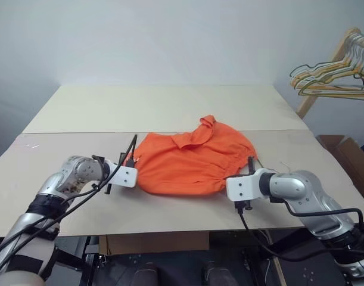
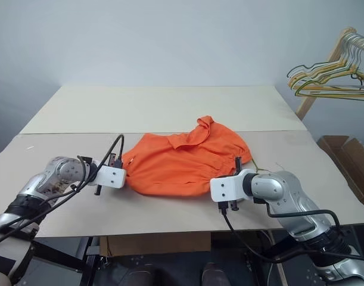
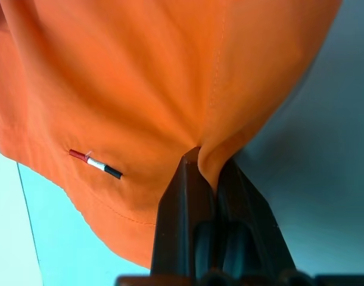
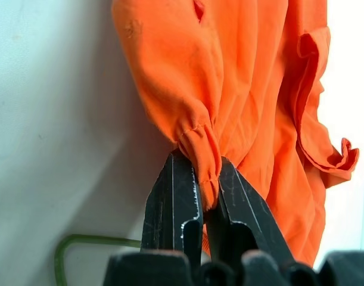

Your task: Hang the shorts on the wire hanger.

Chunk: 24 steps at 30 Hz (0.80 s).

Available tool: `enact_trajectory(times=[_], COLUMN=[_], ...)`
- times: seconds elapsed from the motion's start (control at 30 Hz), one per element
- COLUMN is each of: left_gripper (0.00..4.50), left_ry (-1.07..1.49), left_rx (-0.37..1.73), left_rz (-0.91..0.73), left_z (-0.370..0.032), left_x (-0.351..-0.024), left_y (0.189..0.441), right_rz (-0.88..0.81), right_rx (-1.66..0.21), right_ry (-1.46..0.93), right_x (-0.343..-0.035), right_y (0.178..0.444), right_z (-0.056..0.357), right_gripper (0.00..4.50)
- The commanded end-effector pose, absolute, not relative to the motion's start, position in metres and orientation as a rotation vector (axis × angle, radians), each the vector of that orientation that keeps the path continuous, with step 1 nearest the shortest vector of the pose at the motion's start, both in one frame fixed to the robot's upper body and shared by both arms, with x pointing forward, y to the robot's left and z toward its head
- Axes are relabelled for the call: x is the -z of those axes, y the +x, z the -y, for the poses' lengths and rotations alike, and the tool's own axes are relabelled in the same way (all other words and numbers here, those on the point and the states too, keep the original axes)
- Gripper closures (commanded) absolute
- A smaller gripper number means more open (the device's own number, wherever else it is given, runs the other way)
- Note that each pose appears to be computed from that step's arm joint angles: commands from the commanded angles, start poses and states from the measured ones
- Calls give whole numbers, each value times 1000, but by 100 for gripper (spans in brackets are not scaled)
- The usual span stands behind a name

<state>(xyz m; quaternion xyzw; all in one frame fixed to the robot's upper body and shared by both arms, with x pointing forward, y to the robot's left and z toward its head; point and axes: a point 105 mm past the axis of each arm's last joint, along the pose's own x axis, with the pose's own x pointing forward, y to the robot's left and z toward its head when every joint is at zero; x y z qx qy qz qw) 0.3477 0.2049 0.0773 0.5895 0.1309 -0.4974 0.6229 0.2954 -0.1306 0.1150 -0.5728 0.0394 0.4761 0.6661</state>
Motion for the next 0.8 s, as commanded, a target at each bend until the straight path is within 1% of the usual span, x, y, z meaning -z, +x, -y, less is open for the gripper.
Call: enact_trajectory(times=[0.03, 0.17, 0.3, 0.4, 0.47, 0.53, 0.57, 0.6, 0.7, 0.8], left_gripper=[444, 444, 444, 444, 444, 444, 444, 444, 444, 444], left_ry=[1335, 1307, 1209, 1121, 1035, 948, 908, 888, 807, 754], left_rx=[1200, 1399, 1481, 1502, 1464, 1369, 1299, 1196, 809, 437], left_rz=[-343, -501, -560, -559, -496, -428, -393, -316, -105, 84], left_z=[-222, -252, -256, -250, -239, -229, -226, -223, -226, -239], left_x=[-99, -110, -120, -130, -140, -151, -158, -168, -216, -277], left_y=[335, 283, 243, 224, 224, 236, 247, 265, 337, 404], right_rz=[14, 113, 101, 119, 147, 180, 192, 207, 271, 352], right_rx=[-1083, -1249, -1371, -1404, -1367, -1316, -1282, -1227, -972, -647], right_ry=[-1305, -1335, -1320, -1301, -1278, -1223, -1185, -1157, -1095, -1018], right_x=[-138, -141, -140, -147, -158, -171, -179, -190, -232, -276], right_y=[298, 286, 280, 286, 301, 317, 326, 339, 389, 437], right_z=[130, 134, 146, 149, 147, 142, 139, 136, 129, 127], right_gripper=[450, 450, 450, 450, 450, 450, 450, 450, 450, 450])
